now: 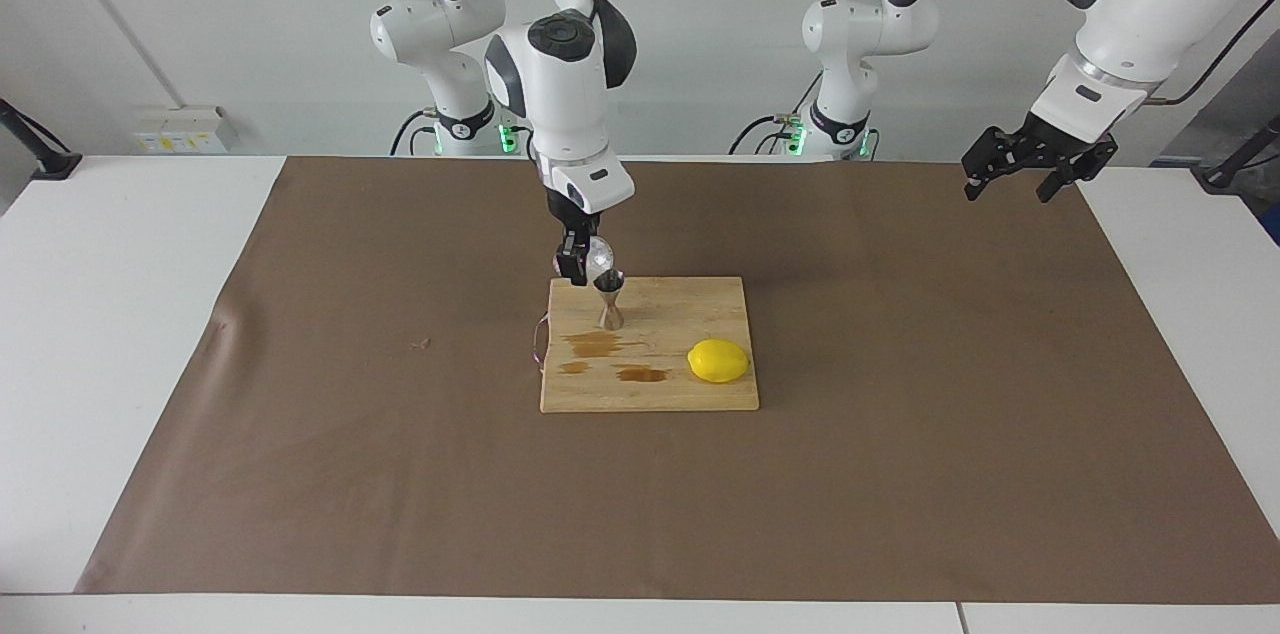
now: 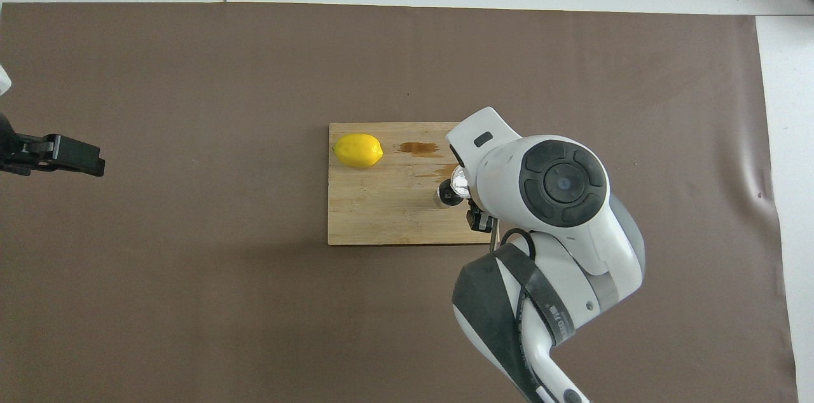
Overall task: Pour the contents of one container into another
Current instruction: 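Turn the white cup upright and carry it back with the right gripper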
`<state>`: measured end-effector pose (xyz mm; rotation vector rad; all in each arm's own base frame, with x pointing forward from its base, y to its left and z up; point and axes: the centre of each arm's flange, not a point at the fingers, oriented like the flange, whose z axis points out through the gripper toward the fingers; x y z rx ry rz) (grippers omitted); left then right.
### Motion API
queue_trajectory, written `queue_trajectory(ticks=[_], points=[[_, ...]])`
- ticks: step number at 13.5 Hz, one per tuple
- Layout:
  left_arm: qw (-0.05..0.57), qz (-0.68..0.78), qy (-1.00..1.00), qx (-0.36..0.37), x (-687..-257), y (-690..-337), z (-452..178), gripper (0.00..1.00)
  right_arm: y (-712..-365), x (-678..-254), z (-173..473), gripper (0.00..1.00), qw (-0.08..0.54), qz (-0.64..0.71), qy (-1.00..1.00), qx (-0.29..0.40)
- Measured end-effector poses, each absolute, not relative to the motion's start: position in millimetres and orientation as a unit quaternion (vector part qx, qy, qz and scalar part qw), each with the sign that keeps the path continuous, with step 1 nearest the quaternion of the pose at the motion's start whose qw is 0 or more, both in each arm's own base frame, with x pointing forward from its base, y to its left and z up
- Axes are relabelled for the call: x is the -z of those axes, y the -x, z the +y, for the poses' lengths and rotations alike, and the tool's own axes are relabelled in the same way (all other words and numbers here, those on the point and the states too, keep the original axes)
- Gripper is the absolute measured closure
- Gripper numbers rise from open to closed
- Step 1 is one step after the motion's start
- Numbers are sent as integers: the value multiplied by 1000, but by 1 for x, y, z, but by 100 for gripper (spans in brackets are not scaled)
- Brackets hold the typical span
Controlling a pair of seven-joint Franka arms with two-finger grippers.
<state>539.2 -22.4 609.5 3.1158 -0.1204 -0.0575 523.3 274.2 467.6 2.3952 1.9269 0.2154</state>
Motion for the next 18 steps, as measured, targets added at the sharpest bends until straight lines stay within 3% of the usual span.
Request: queue_trajectory(ticks=[9,18], points=[[11,-39,-999,18,-610,-539,-22,0,-543,-496,205,48,-112,581,-793,-146],[11,-39,-999,18,-610,-539,-22,0,-570,-446,39,48,-155,555,-794,-193]])
